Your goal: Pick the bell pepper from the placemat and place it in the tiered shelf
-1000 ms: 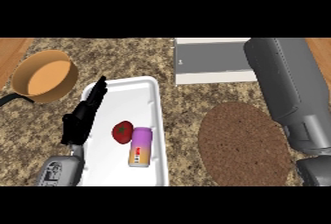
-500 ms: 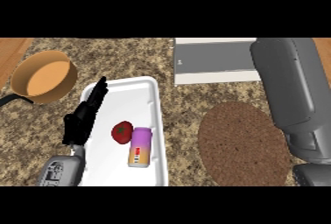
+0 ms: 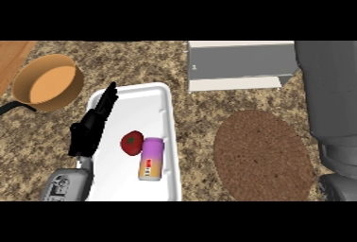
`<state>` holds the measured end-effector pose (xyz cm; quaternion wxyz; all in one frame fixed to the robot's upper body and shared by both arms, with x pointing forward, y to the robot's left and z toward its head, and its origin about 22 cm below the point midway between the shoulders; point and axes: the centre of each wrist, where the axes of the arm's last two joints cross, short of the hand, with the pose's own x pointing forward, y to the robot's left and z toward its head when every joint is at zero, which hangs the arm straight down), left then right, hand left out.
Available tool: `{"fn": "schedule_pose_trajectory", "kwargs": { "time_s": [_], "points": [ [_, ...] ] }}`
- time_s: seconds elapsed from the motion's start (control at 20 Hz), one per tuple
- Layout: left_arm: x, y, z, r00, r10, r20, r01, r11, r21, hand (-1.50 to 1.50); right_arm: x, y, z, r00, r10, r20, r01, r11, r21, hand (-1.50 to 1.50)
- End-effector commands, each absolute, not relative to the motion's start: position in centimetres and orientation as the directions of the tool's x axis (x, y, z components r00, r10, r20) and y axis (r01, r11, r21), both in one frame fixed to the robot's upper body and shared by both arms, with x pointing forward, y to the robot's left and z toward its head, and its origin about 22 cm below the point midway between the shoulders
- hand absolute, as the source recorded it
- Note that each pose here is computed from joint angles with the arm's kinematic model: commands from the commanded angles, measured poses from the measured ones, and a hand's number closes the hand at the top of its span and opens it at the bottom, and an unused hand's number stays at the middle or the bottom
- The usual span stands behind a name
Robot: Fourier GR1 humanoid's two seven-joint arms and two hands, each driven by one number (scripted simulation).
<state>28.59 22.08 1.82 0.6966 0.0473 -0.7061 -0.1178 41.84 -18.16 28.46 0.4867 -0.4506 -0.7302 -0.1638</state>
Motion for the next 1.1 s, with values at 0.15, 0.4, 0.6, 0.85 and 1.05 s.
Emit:
{"fn": "schedule_pose_trajectory", "kwargs": {
  "time_s": [0.15,0.4,0.6,0.85,1.05],
  "points": [
    [28.2,22.3,3.4,-0.014,-0.234,0.972,0.087,0.968,0.234,0.00,38.2,-22.9,32.6,-0.191,0.366,0.911,0.879,0.477,-0.007,-1.50],
    [27.1,24.5,1.0,0.012,-0.227,0.974,0.063,0.972,0.226,0.00,34.3,-27.0,34.4,-0.036,0.269,0.962,0.888,0.450,-0.092,-1.50],
    [27.5,23.2,1.7,0.000,-0.231,0.973,0.050,0.972,0.231,0.00,30.2,-31.4,33.4,0.073,0.294,0.953,0.863,0.460,-0.208,-1.50],
    [26.8,23.6,0.9,0.000,-0.235,0.972,0.046,0.971,0.235,0.00,23.4,-35.6,32.7,0.106,0.364,0.925,0.852,0.447,-0.274,-1.50],
    [27.6,23.5,2.1,-0.008,-0.211,0.977,0.067,0.975,0.211,0.00,19.4,-38.9,31.6,0.128,0.324,0.937,0.833,0.478,-0.279,-1.50]
  ]
}}
